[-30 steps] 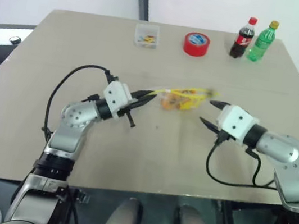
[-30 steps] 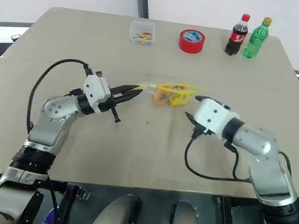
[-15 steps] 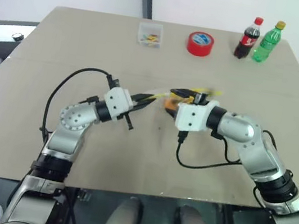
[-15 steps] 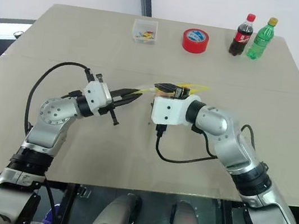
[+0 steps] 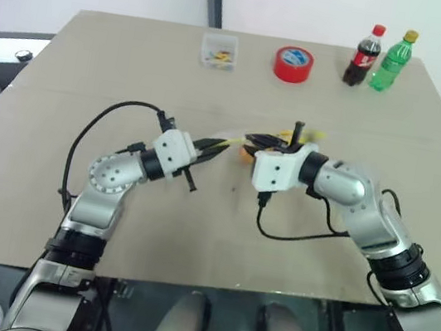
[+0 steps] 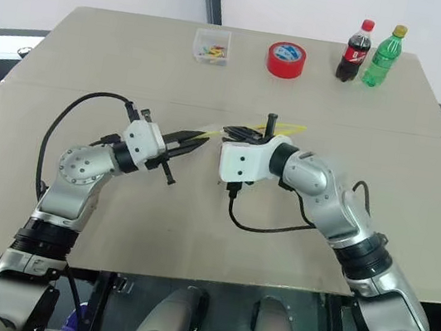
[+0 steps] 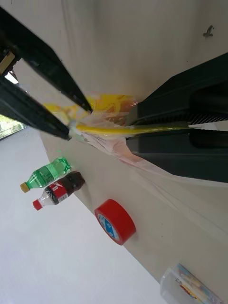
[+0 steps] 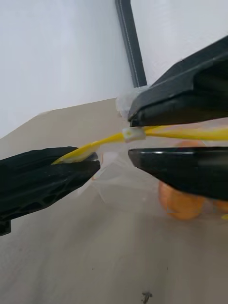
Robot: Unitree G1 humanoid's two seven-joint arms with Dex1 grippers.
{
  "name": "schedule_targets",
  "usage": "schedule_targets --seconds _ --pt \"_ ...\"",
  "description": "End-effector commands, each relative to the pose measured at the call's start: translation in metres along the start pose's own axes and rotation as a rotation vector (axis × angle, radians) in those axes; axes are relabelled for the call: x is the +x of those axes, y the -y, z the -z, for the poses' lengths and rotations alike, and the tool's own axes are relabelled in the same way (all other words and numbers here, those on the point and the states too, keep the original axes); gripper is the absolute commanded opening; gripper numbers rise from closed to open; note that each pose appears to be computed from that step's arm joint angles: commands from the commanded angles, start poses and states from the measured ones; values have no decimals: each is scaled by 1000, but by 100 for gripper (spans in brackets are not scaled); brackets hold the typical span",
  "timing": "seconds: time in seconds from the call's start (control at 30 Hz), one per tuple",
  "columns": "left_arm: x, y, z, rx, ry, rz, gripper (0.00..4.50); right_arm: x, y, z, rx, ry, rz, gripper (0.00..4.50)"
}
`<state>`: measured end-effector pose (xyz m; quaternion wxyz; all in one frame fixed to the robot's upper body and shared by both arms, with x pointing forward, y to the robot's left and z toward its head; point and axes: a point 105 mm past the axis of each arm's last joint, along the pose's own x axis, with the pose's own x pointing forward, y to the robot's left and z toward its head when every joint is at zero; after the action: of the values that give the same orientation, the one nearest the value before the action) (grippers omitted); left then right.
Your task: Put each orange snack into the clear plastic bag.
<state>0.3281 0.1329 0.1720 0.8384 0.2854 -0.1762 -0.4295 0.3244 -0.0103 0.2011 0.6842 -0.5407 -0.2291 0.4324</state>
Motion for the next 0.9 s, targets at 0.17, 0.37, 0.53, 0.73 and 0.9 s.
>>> schedule_targets --seconds 0.17,0.37,0.53,0.73,0.9 --pt "1 -2 -15 58 42 2 0 1 17 -10 -86 39 61 102" --pt "2 -2 -16 58 45 3 0 3 18 -10 -108 43 58 102" --pt "2 -2 -17 56 47 0 0 4 17 -10 -110 50 50 102" --pt "2 -2 -17 52 47 -3 0 4 19 -10 -108 48 54 49" --pt "2 -2 -16 50 46 -5 0 3 20 -10 -102 47 60 3"
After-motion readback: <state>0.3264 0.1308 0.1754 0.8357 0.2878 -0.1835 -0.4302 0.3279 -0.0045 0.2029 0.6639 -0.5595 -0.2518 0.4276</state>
